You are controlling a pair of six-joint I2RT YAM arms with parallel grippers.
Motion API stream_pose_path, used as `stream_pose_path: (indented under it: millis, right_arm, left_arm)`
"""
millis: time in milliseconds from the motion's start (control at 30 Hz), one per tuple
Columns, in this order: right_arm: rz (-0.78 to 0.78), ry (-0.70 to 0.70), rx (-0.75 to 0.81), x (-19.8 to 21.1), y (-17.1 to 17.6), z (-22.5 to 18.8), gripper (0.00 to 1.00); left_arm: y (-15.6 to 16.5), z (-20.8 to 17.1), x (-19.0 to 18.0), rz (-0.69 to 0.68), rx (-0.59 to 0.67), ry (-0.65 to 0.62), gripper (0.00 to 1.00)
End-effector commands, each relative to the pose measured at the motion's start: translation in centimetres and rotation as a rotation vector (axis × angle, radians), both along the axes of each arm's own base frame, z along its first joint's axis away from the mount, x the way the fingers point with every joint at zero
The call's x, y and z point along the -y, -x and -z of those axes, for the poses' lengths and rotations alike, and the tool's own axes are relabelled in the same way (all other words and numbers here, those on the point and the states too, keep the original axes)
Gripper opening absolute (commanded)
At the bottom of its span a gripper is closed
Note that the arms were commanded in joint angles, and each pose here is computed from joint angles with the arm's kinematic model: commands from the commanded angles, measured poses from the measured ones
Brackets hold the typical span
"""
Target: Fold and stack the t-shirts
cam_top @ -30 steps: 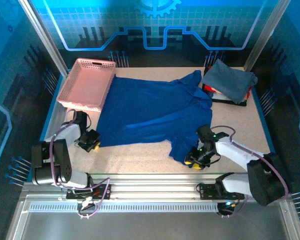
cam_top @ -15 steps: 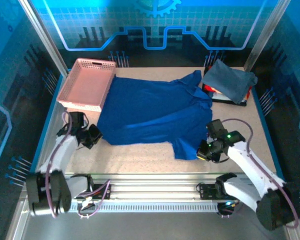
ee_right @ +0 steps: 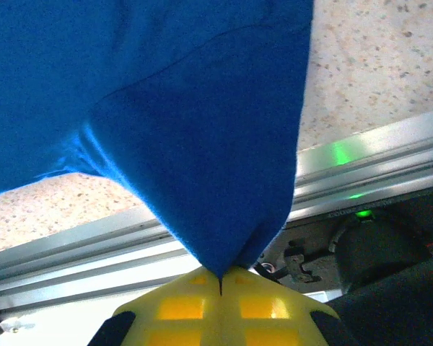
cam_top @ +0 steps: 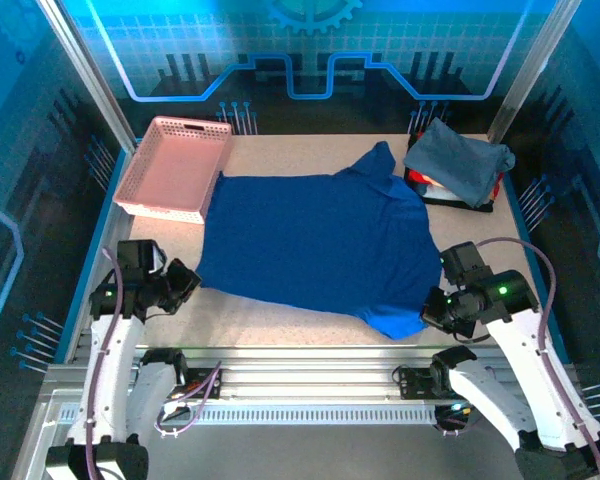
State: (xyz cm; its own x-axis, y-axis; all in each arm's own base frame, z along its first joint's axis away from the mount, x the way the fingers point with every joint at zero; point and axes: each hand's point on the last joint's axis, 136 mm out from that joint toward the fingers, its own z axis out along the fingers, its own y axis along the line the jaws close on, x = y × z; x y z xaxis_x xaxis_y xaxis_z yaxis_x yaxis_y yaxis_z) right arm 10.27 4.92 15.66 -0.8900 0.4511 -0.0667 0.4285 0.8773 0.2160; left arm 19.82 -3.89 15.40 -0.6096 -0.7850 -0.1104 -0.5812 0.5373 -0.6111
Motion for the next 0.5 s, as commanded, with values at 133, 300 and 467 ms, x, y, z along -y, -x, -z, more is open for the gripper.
stream_pose_path:
  millis: [133,300,467]
  right_arm:
    - [-0.042,-0.008,0.09,-0.3,-7.4,-1.9,0.0]
    - [-0.086,-0.004,0.099,1.3,-16.5,-1.4,0.0]
    - [-0.152,0.037,0.07,2.8,-24.5,1.1,0.0]
  left_arm:
    - [-3.7,-1.3,0.2,0.009,0.023,0.0,0.0]
    - [-9.7,-0.3,-0.7,0.043,-0.003,-0.078,0.0]
    - [-14.8,2.5,-2.1,0.089,-0.082,-0.167,0.0]
